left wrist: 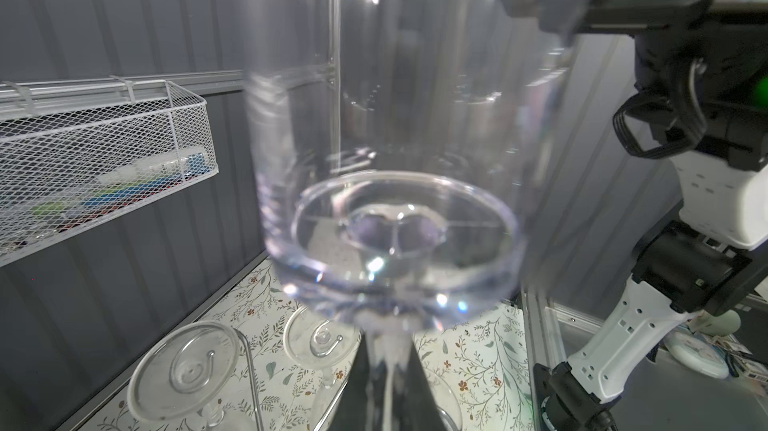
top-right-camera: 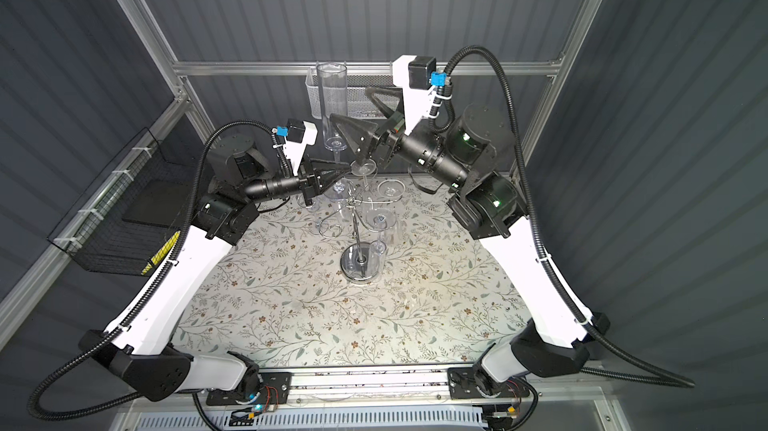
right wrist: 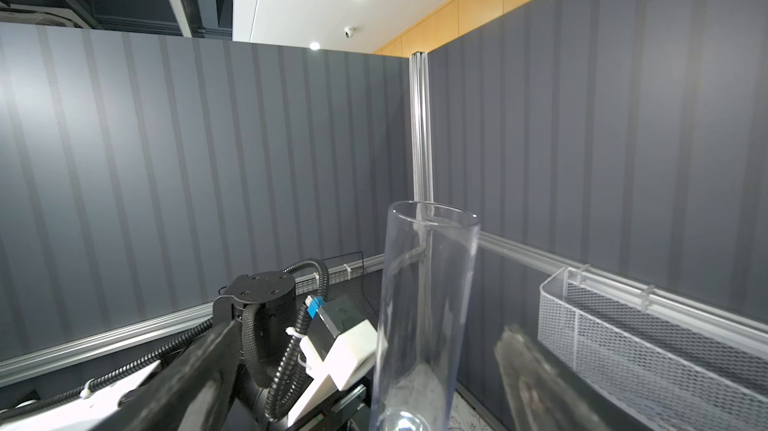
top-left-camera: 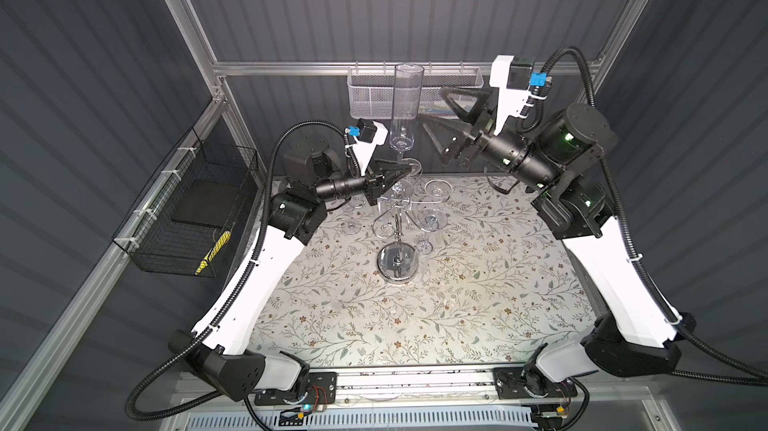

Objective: Take the wine glass off the wine glass rack

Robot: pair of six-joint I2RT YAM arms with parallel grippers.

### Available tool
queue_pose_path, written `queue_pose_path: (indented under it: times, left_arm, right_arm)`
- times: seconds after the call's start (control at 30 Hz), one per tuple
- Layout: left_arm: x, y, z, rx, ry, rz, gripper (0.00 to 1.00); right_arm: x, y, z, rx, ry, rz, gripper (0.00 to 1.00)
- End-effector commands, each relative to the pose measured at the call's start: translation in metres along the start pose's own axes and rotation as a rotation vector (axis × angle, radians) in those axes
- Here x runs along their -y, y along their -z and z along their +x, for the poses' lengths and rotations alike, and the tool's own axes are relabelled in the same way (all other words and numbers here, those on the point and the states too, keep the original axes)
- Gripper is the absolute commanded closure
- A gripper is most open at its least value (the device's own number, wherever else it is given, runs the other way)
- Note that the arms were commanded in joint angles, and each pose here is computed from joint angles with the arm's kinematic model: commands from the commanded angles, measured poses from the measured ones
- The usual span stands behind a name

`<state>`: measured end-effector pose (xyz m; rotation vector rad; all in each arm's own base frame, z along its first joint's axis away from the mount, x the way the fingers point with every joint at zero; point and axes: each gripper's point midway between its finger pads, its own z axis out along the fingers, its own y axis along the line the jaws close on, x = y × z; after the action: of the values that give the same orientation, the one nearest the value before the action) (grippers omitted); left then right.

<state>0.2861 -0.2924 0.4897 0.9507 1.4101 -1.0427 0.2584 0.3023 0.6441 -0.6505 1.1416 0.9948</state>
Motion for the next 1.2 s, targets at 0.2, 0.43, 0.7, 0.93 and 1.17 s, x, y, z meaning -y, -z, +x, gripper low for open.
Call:
queue_pose_path:
  times: [0.2,0.43,0.7,0.93,1.17]
  left_arm:
    - [0.023,-0.005,-0.005,-0.006,-0.133,0.041,1.0]
    - [0.024,-0.007,-0.001,-0.023,-0.154,0.032,1.0]
    - [0.022,-0.007,0.001,-0.04,-0.165,0.014,1.0]
    - [0.021,-0.004,-0.004,-0.013,-0.174,-0.012,0.63]
    - [0.029,0.02,-0.021,0.058,-0.189,-0.091,0.23]
  right_arm:
    - [0.006,-0.015,0.027,-0.11,-0.085,-0.012,0.07]
    - [0.014,-0.014,0.032,-0.126,-0.079,0.022,0.27]
    - [0.015,-0.011,0.036,-0.133,-0.057,0.029,0.62]
    - [0.013,-0.005,0.034,-0.128,-0.019,0.029,0.65]
    - [0.028,0.022,0.009,-0.096,0.103,0.143,0.65]
